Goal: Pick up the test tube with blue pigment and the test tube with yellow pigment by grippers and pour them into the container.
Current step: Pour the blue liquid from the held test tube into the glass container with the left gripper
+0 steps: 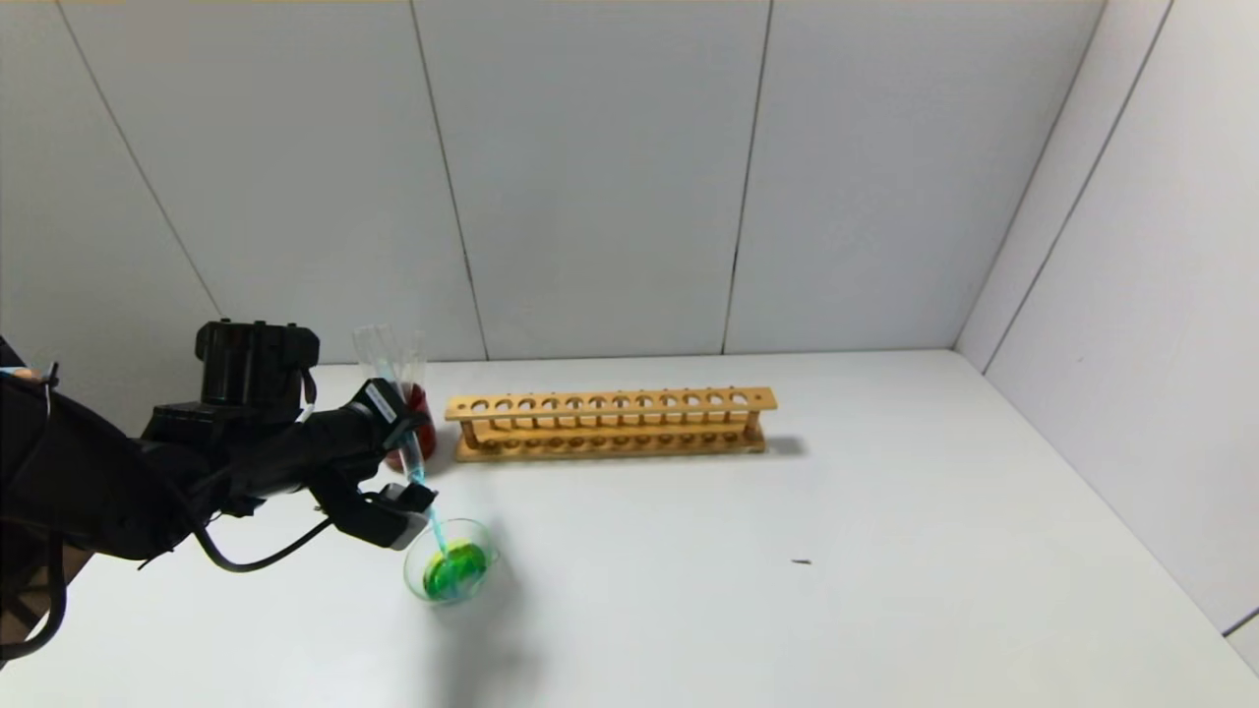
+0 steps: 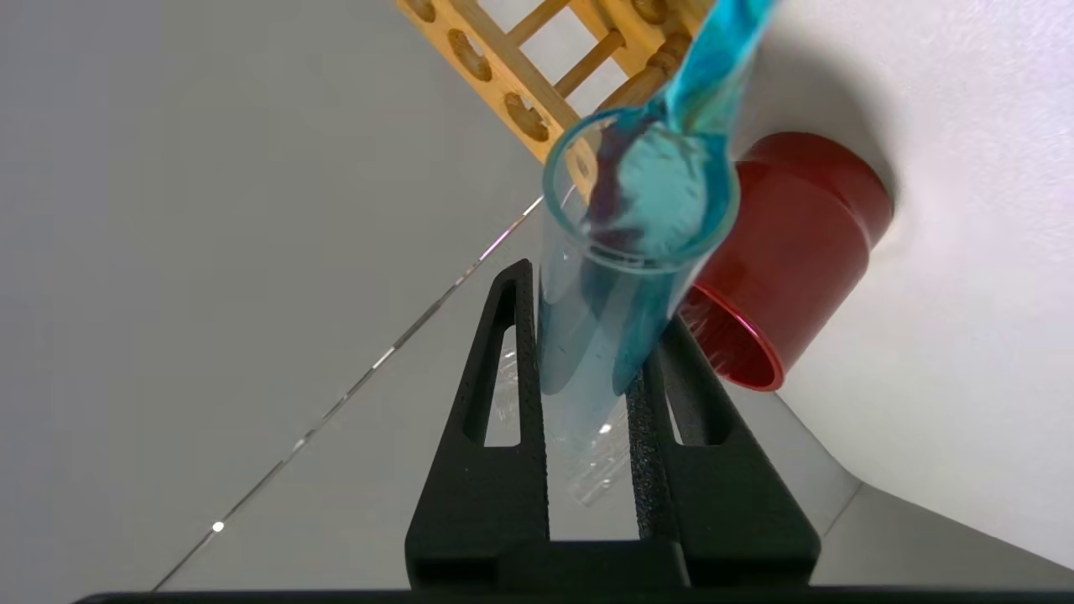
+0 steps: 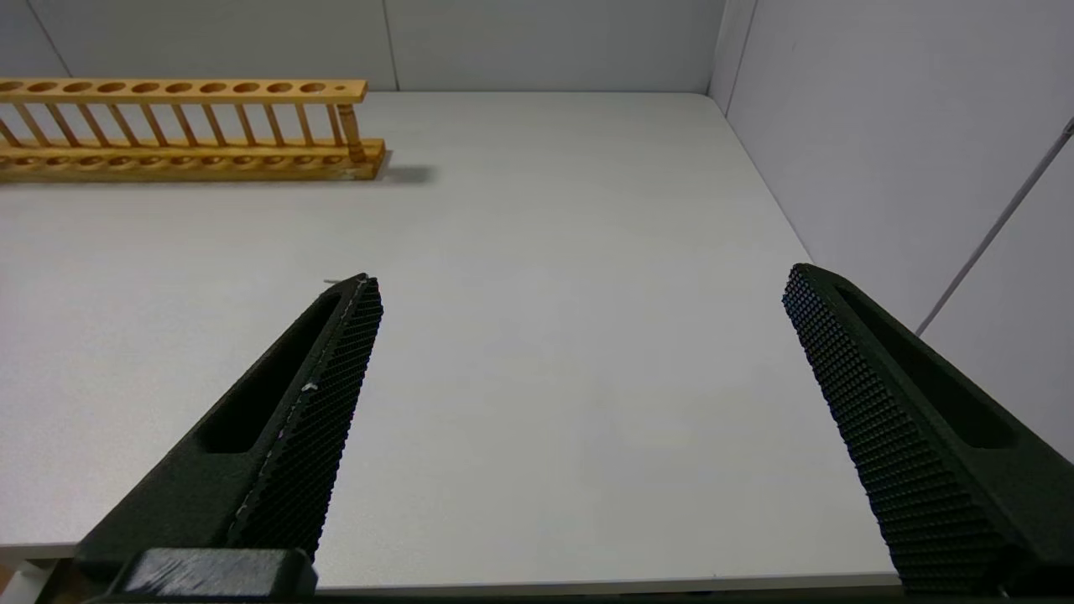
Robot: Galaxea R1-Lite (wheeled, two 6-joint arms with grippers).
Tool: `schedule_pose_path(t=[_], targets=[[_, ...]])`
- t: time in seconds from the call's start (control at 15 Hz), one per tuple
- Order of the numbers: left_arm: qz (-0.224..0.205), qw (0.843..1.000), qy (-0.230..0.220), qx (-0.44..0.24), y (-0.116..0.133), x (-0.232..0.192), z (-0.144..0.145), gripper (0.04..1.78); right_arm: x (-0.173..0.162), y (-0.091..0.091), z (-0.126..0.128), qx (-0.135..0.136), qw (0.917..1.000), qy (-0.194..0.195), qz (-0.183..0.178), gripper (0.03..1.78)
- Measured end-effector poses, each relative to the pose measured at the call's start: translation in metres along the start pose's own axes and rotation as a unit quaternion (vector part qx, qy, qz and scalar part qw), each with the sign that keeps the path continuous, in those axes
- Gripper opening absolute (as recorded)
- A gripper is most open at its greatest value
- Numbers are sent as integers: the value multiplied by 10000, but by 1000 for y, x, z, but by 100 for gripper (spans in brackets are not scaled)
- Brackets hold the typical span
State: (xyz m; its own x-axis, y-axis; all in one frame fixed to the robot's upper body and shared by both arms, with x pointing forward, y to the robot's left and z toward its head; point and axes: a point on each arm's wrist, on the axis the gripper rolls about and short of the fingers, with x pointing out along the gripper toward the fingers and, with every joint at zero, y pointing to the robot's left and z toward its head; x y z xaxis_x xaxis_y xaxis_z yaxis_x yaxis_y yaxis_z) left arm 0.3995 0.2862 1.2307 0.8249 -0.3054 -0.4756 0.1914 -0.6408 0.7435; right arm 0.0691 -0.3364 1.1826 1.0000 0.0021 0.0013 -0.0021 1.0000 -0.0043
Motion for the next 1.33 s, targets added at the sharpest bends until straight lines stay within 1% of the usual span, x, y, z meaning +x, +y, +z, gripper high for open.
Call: schedule_pose_path(t=[0.2, 0.47, 0.8, 1.33], targets=[[-3, 9996, 38, 267, 0, 5, -4, 32, 0, 0, 0, 0, 10000, 0, 0, 175], [-13, 9995, 60, 324, -1, 6, -6, 32, 0, 0, 0, 2, 10000, 0, 0, 175], [-2, 9974, 164, 698, -1, 2, -12, 32, 0, 0, 0, 0, 10000, 0, 0, 175], [-10, 9973, 198, 705, -2, 0, -14, 32, 0, 0, 0, 0, 10000, 0, 2, 175]])
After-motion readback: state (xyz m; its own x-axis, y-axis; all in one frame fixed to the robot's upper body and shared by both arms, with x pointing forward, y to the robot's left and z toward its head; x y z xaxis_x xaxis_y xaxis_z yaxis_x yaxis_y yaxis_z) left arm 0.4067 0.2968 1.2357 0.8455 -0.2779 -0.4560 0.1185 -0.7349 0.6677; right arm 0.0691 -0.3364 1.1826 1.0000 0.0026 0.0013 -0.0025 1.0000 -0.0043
